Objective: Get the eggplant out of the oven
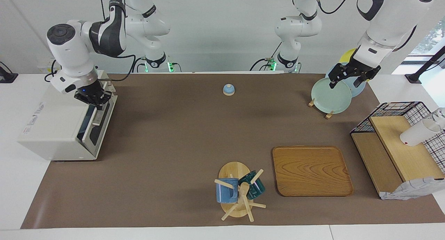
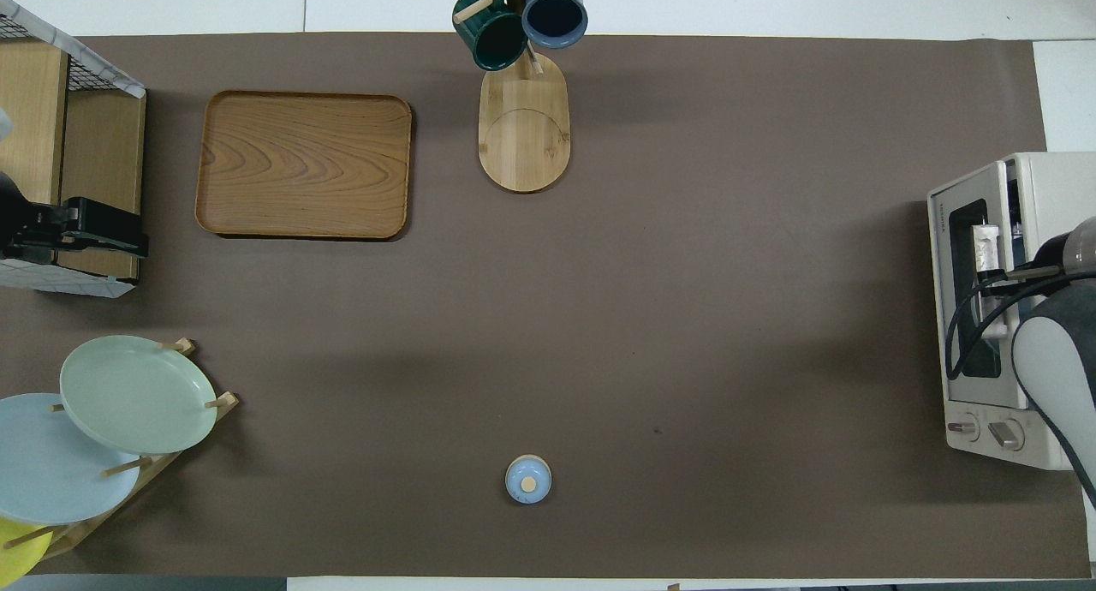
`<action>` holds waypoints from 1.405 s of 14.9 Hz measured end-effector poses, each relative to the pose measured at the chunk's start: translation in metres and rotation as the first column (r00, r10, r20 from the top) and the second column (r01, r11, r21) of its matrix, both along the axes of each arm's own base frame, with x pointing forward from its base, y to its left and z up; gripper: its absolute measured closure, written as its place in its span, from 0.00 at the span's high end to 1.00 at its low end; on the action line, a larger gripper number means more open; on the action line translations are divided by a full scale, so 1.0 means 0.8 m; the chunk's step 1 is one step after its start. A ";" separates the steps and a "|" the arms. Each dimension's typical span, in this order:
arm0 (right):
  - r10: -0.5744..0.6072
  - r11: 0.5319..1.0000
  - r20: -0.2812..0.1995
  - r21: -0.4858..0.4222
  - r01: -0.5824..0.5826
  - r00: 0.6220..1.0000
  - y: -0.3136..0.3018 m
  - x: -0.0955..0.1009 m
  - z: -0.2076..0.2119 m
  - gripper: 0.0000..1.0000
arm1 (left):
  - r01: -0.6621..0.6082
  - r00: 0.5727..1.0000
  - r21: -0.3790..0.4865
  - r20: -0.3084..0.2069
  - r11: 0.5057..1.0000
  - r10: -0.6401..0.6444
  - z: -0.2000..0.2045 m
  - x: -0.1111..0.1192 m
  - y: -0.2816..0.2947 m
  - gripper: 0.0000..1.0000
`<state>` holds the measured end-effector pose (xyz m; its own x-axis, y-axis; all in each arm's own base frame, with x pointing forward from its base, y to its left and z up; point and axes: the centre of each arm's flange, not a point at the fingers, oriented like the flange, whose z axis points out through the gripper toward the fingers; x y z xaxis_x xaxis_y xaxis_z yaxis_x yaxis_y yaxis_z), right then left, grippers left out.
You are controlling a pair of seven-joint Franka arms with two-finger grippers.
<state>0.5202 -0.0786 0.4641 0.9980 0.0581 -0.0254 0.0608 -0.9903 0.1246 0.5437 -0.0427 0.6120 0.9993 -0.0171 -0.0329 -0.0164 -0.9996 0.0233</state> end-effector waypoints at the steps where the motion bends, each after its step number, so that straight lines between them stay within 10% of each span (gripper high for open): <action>1: -0.004 1.000 0.001 0.016 0.004 1.000 0.011 0.001 -0.005 0.01 | 0.000 1.000 0.000 0.000 1.000 0.000 0.000 0.000 0.000 1.00; 21: -0.095 0.989 0.033 0.120 0.091 0.995 0.115 0.045 -0.181 0.01 | 0.000 1.000 0.000 0.000 1.000 0.000 0.000 0.000 0.000 1.00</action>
